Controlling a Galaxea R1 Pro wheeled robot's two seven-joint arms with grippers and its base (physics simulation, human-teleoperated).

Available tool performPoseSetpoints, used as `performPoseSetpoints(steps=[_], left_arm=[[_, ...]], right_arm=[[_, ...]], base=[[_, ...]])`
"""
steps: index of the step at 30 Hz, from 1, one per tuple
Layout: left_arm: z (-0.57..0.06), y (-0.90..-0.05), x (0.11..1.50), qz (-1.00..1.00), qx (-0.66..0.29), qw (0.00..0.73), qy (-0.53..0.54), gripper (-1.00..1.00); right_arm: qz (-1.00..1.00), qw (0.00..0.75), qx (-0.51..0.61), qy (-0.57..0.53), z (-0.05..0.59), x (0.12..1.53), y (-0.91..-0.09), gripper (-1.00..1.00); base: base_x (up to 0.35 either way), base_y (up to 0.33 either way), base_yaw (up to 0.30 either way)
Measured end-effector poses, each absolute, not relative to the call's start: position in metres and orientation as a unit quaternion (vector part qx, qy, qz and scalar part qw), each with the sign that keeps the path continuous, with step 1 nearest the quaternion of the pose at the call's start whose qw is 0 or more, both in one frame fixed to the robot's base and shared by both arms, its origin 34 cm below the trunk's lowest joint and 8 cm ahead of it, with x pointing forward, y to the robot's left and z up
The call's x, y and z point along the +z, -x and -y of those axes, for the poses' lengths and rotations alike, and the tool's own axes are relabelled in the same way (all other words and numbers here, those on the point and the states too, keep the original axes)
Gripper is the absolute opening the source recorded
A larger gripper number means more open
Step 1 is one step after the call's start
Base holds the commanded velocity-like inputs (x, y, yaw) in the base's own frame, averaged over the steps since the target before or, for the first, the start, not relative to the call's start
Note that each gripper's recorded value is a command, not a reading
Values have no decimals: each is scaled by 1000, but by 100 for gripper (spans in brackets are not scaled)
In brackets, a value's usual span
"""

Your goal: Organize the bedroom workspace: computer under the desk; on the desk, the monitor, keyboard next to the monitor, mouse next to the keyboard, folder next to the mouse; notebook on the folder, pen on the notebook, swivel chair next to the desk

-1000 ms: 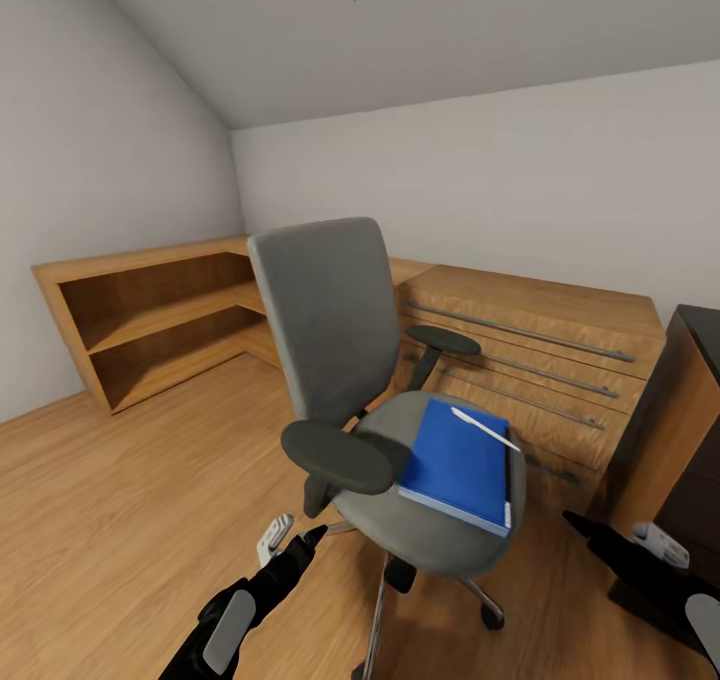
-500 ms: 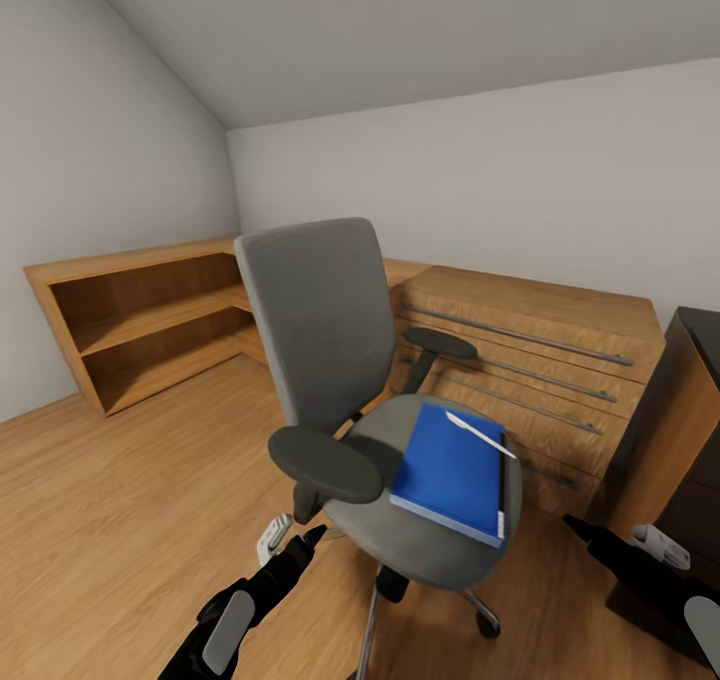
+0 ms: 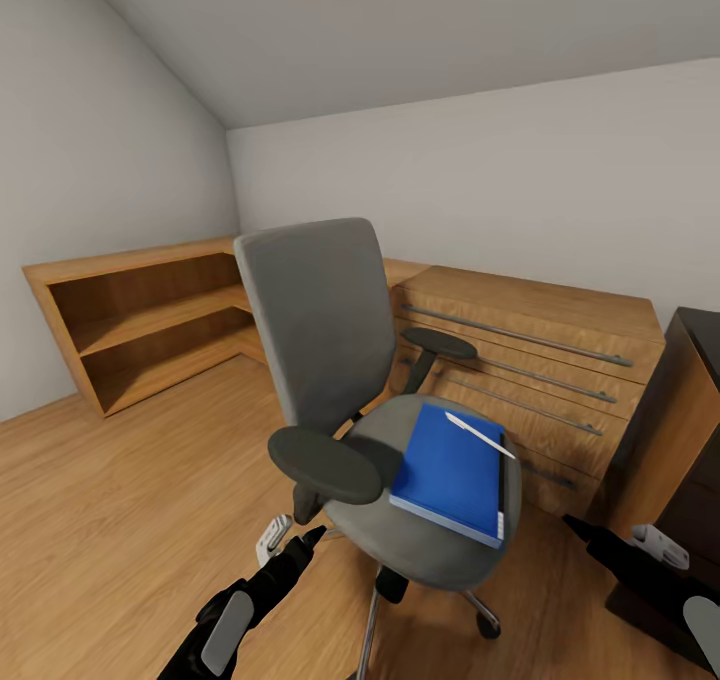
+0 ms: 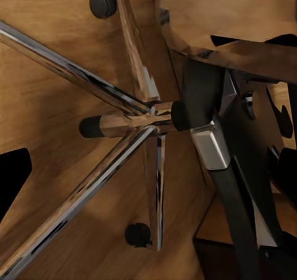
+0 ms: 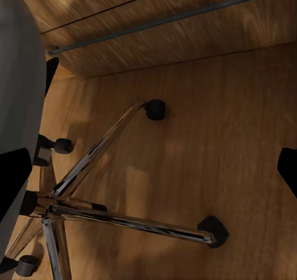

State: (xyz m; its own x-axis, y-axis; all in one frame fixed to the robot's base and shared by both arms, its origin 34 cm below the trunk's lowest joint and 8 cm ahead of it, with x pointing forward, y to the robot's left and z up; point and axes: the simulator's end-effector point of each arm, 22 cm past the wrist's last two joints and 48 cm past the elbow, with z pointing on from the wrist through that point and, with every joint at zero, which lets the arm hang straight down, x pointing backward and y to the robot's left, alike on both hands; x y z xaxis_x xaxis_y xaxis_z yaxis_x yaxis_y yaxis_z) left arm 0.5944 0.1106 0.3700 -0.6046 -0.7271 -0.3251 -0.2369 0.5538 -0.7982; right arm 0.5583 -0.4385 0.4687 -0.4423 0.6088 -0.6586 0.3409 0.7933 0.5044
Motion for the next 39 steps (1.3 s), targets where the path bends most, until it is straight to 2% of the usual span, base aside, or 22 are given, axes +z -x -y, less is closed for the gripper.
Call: performPoseSetpoints(steps=[6,19,39], left_arm=[[-111,-594,369,-817,-368,331,295,100],[-111,-593,368,-817,-369,329,295,100],[-109,-592,368,-817,-370,329,295,100]], right_arm=[[-836,445,151,-284,437,468,-558,100],[-836,444,151,-284,437,468,-558,100],[-845,432,156,-276,422,456,-551,100]], base=[[-128,0,0],[-286,0,0],[-30,-16,0]])
